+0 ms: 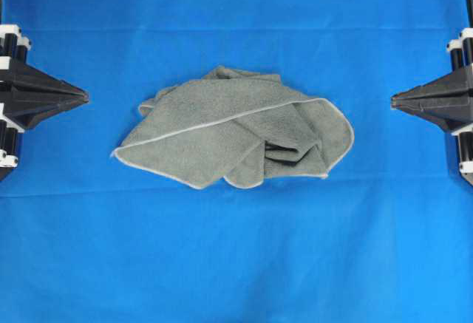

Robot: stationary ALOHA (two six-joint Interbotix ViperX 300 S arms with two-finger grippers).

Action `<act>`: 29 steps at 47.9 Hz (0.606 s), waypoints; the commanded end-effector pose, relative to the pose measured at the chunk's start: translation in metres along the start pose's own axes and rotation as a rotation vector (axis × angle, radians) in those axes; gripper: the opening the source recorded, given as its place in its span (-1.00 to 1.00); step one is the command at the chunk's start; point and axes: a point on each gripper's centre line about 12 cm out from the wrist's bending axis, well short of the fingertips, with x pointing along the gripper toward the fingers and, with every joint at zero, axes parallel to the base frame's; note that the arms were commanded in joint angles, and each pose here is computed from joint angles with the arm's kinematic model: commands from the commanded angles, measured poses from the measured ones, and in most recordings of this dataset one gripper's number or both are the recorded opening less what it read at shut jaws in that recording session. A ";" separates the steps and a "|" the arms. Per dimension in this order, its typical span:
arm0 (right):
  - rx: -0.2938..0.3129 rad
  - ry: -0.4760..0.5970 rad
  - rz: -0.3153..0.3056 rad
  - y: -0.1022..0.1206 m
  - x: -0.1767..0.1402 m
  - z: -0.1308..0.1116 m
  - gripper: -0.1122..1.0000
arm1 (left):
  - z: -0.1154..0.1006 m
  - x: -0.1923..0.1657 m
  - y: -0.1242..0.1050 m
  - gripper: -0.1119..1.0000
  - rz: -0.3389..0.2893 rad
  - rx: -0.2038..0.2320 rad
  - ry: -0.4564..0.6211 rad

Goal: Fold a large towel.
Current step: 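Move both grippers inward and pinch opposite edges of the grey towel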

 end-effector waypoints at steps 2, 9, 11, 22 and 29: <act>0.018 0.020 -0.003 0.000 0.005 0.001 -0.80 | -0.002 0.006 -0.005 -0.80 -0.021 -0.048 0.053; 0.069 0.283 -0.017 -0.001 0.012 -0.026 -0.80 | -0.028 0.014 -0.015 -0.80 -0.060 -0.079 0.202; 0.089 0.360 -0.022 -0.001 0.013 -0.035 -0.80 | -0.036 0.016 -0.017 -0.80 -0.063 -0.099 0.242; 0.265 0.710 -0.123 -0.007 0.014 -0.091 -0.80 | -0.094 0.028 -0.019 -0.80 -0.007 -0.269 0.493; 0.347 0.872 -0.225 -0.017 0.017 -0.120 -0.79 | -0.125 0.026 -0.017 -0.79 0.040 -0.323 0.610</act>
